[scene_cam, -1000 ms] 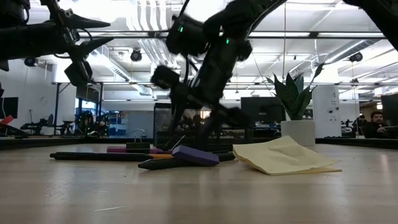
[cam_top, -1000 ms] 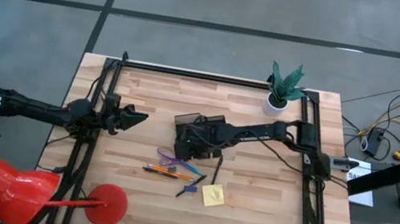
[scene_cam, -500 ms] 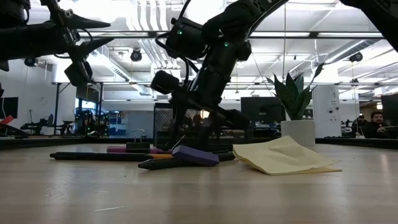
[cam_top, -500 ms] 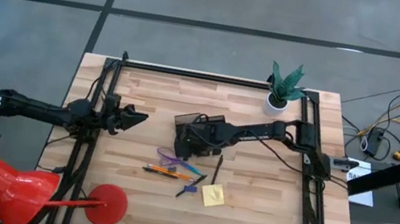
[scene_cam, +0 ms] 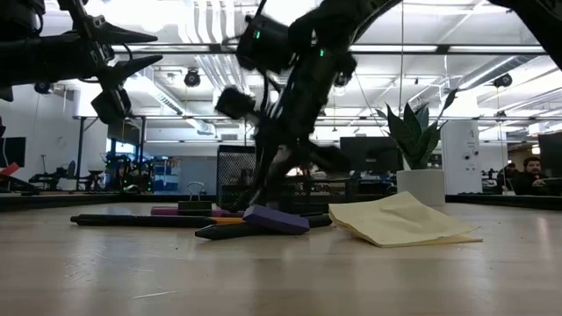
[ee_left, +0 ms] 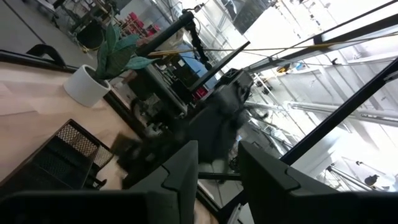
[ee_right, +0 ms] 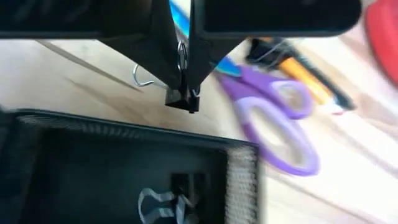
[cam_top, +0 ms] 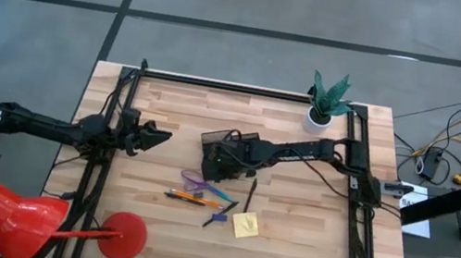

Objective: Pick and place office supplies into organizer
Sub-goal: Put the top black binder clip into the black desk organizer, then put the blue eraser into the black desk organizer

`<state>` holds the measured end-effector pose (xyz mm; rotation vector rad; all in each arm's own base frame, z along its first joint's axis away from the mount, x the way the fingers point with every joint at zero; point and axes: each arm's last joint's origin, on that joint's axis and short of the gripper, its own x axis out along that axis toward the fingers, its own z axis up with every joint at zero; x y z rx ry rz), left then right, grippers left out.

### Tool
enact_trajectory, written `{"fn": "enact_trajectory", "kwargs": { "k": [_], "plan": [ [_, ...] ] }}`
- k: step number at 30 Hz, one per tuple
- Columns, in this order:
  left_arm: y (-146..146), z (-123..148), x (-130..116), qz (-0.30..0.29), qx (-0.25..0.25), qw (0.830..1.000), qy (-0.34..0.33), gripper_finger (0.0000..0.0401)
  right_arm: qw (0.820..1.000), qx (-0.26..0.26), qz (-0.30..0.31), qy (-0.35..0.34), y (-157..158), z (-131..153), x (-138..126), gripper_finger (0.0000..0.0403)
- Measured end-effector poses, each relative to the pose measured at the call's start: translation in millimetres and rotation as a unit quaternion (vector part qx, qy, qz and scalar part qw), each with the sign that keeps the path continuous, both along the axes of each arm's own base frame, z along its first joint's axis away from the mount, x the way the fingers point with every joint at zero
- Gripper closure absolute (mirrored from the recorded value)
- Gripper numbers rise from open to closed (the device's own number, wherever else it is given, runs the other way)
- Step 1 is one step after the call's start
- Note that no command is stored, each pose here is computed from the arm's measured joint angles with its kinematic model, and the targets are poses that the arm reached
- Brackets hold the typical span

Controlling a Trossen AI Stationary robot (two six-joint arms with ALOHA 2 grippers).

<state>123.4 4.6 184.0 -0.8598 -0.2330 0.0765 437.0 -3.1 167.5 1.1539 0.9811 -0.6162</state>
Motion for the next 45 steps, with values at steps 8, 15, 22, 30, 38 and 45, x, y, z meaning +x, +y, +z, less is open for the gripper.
{"fn": "enact_trajectory", "kwargs": {
  "k": [8,15,22,30,38,45],
  "plan": [
    [0,0,0,0.000,0.000,1.000,0.000,0.0302,0.996,-0.071,0.006,-0.057,-4,74,-24,0.0394],
    [0,0,0,0.002,0.000,1.000,0.000,0.0302,0.996,-0.079,-0.006,-0.037,-26,48,-15,0.0395],
    [0,0,0,0.002,-0.001,1.000,-0.001,0.0302,0.996,-0.087,0.010,-0.025,-32,32,-8,0.0391],
    [0,-1,0,0.004,-0.002,1.000,0.003,0.0302,0.994,-0.099,0.012,-0.032,-31,34,-7,0.0311],
    [0,-2,2,0.003,-0.005,1.000,0.011,0.0302,0.961,-0.167,0.217,0.029,0,66,-38,0.0236],
    [0,-3,2,0.003,-0.005,1.000,0.012,0.0302,0.921,-0.136,0.337,0.141,13,68,-74,0.0230]
  ]
}}
